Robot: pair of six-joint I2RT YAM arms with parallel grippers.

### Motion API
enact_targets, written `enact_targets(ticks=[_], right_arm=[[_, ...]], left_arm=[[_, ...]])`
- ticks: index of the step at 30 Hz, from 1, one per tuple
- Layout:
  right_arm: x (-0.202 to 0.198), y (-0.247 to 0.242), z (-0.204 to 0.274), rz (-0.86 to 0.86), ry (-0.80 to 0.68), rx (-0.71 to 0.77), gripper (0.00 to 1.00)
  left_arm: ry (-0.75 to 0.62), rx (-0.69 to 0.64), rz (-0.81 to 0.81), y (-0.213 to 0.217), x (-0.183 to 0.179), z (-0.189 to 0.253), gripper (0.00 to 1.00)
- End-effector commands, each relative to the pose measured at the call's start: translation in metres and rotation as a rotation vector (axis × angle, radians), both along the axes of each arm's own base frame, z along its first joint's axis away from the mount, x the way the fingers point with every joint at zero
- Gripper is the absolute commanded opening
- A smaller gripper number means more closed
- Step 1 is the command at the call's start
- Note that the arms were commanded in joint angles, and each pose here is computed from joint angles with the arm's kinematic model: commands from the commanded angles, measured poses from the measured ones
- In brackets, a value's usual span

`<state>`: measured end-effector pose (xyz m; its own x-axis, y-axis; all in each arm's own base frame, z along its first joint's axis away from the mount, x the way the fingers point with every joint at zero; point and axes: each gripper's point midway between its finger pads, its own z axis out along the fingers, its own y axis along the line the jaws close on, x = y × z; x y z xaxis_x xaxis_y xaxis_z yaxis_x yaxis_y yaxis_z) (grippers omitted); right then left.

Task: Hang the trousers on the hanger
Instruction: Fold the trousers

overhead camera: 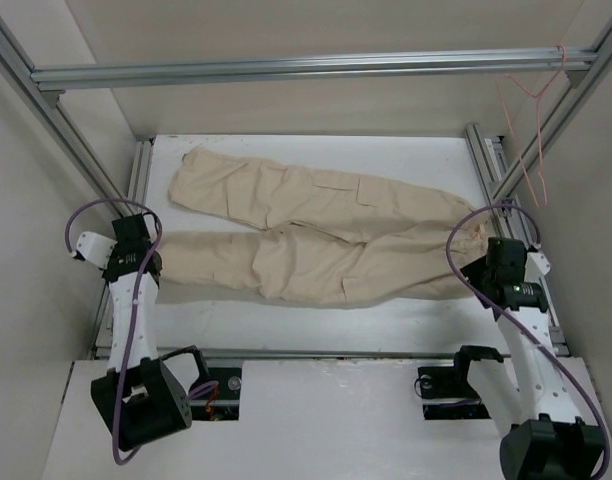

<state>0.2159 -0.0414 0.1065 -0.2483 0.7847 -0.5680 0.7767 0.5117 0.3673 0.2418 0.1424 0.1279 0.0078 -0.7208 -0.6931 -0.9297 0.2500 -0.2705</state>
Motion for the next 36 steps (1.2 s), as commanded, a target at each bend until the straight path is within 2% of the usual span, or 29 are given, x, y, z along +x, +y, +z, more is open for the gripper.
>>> enact_targets(ticks=[1, 6, 9, 13, 16, 20, 22, 24, 30, 32, 35, 36], right_arm=[[-0.014, -0.011, -0.012, -0.061, 0.1, -0.022, 0.61], [-0.022, -0.024, -0.03, -0.124, 0.217, -0.019, 0.6], [-0.013, -0.04, -0.028, -0.178, 0.2, -0.022, 0.58], [0.006, -0.03, -0.038, -0.148, 0.208, 0.013, 0.58], [0.016, -0.019, -0.062, -0.133, 0.233, 0.048, 0.57], [0.02, -0.014, -0.069, -0.118, 0.239, 0.079, 0.27], [0.015, -0.014, -0.06, -0.118, 0.226, 0.071, 0.18], [0.004, -0.014, -0.047, -0.133, 0.192, 0.067, 0.12], [-0.033, -0.002, -0.024, -0.155, 0.125, 0.12, 0.03], [-0.031, 0.007, -0.017, -0.135, 0.097, 0.141, 0.04], [-0.013, 0.01, -0.029, -0.065, 0.088, 0.14, 0.2], [-0.005, 0.012, -0.034, -0.043, 0.086, 0.157, 0.3]], left_arm=[[0.05, 0.061, 0.049, 0.006, -0.025, 0.025, 0.03], [-0.091, 0.095, 0.048, 0.016, 0.023, 0.067, 0.03], [-0.11, 0.114, 0.044, 0.016, 0.038, 0.078, 0.03], [-0.078, 0.095, 0.042, 0.015, 0.039, 0.063, 0.03], [-0.06, 0.079, 0.032, 0.011, 0.039, 0.052, 0.03], [-0.055, 0.07, 0.038, 0.013, 0.039, 0.051, 0.03], [-0.055, 0.07, 0.061, 0.019, 0.034, 0.053, 0.03], [-0.058, 0.072, 0.089, 0.027, 0.028, 0.058, 0.03], [-0.04, 0.073, 0.155, 0.048, 0.021, 0.068, 0.03], [-0.029, 0.07, 0.158, 0.051, 0.023, 0.067, 0.03], [-0.007, 0.049, 0.145, 0.049, 0.028, 0.056, 0.03], [-0.007, 0.043, 0.131, 0.045, 0.031, 0.053, 0.03]])
